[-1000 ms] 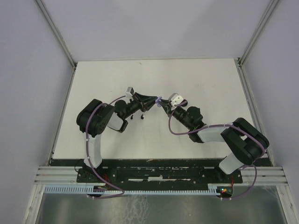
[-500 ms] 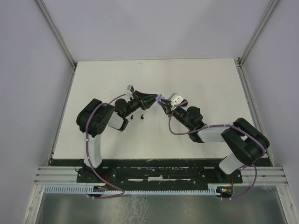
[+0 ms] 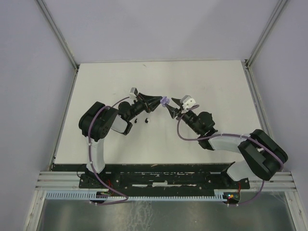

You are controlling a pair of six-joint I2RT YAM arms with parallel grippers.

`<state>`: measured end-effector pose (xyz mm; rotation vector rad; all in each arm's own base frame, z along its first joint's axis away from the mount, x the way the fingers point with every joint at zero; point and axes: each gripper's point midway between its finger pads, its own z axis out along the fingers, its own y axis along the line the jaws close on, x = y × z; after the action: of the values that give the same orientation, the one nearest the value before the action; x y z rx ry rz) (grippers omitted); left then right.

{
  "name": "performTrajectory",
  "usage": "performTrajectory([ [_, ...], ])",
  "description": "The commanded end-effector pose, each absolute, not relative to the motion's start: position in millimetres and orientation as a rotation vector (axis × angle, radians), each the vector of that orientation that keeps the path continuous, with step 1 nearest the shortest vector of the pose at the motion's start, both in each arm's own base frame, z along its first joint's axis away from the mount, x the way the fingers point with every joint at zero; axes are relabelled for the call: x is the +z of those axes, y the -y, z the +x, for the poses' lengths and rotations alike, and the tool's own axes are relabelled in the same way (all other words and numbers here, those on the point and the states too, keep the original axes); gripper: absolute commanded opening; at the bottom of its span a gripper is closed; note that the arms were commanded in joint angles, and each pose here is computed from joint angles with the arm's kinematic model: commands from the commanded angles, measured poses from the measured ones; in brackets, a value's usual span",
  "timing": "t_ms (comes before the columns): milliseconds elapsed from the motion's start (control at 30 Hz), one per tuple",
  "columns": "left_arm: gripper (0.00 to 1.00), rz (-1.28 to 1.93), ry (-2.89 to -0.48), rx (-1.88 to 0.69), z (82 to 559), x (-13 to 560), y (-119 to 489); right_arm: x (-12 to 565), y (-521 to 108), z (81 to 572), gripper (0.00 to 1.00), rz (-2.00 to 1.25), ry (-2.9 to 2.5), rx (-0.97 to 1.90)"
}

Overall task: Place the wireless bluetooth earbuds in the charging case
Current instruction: Place the earbud in the charging case, then close the charging case.

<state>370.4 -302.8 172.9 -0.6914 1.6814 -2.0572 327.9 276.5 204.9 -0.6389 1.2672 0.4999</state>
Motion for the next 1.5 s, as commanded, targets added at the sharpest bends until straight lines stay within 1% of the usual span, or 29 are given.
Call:
performTrajectory([
  [0, 0.03, -0.643, -1.592, -2.103, 371, 191, 302, 246, -253, 335, 0.54, -0.47, -1.275, 0.451],
  [33, 0.03, -0.646, -1.591, -2.102, 371, 191, 301, 246, -245, 341, 0.59, -0.416, -1.334, 0.42],
  [133, 0.03, -0.643, -1.589, -2.097, 370, 190, 301, 234, -207, 361, 0.59, -0.195, -1.612, 0.245],
  [233, 0.03, -0.632, -1.593, -2.084, 370, 191, 301, 226, -197, 365, 0.67, -0.214, -1.818, 0.103],
  [400, 0.03, -0.618, -1.597, -2.069, 369, 193, 300, 226, -199, 365, 0.69, -0.188, -1.798, 0.138],
  [500, 0.03, -0.616, -1.594, -2.07, 368, 194, 300, 221, -198, 365, 0.7, -0.201, -1.85, 0.105],
  [633, 0.03, -0.623, -1.564, -2.088, 370, 202, 298, 199, -201, 371, 0.72, -0.244, -1.981, 0.041],
  [700, 0.03, -0.63, -1.537, -2.094, 372, 209, 297, 186, -204, 374, 0.76, -0.239, -2.021, 0.054],
  [800, 0.03, -0.698, -1.477, -2.078, 380, 218, 289, 170, -211, 378, 0.78, -0.221, -2.034, 0.106],
  [933, 0.03, -0.849, -1.406, -1.998, 394, 225, 274, 158, -225, 383, 0.99, -0.246, -1.967, 0.189],
  [1133, 0.03, -1.057, -1.368, -1.846, 412, 228, 266, 145, -244, 388, 1.0, -0.301, -1.904, 0.267],
  [1200, 0.03, -1.129, -1.425, -1.778, 418, 219, 271, 146, -251, 390, 1.0, -0.312, -1.847, 0.308],
  [1333, 0.03, -1.18, -1.469, -1.715, 419, 215, 279, 146, -259, 394, 0.99, -0.314, -1.767, 0.35],
  [1467, 0.03, -1.25, -1.546, -1.62, 419, 199, 282, 154, -271, 395, 1.0, -0.315, -1.641, 0.427],
])
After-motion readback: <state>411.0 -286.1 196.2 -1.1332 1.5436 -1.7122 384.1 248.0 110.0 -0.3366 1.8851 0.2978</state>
